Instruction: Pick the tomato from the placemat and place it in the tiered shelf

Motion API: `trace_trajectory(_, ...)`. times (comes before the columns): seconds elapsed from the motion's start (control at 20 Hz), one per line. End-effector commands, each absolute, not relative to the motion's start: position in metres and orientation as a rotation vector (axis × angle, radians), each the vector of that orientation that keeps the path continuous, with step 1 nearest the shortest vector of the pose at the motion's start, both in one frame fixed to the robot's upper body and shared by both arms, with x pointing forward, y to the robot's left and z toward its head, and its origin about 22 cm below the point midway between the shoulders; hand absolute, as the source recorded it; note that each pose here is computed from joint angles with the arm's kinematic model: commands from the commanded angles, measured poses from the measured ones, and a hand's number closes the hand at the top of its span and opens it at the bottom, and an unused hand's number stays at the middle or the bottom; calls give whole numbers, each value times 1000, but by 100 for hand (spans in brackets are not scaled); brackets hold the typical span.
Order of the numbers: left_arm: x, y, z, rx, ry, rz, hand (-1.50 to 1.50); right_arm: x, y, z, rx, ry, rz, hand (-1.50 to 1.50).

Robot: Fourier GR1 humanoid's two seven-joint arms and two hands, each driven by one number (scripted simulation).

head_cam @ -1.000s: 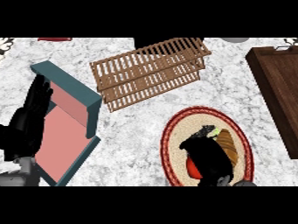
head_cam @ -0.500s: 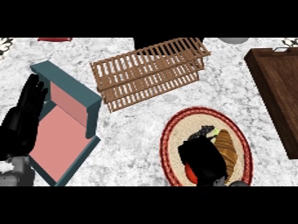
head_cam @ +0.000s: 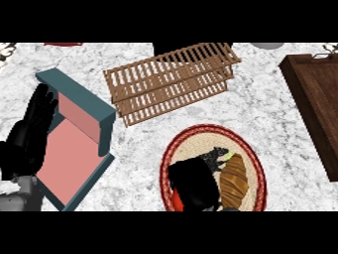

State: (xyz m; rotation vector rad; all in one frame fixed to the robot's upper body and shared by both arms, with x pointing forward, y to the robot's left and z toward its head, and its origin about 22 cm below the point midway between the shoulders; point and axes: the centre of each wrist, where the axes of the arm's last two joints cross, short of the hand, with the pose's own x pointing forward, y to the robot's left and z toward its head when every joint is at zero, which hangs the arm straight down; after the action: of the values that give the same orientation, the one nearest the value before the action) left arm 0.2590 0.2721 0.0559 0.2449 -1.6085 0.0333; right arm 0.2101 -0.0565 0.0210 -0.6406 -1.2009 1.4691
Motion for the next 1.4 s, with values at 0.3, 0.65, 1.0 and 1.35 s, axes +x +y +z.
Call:
trace_trajectory(0.3,258,266,54,261,-1600,27,0,180,-43,132,-455,-1523,1041,150)
trace_trajectory(0.65,258,257,62,233,-1591,44,0,169,-45,194,-627,-1606,753,150)
trace_trajectory(1.0,265,266,64,244,-1613,3,0,211,-59,244,-743,-1605,709,150)
trace_trajectory(1.35,257,243,48,238,-1612,34,0,265,-73,206,-769,-1606,638,150)
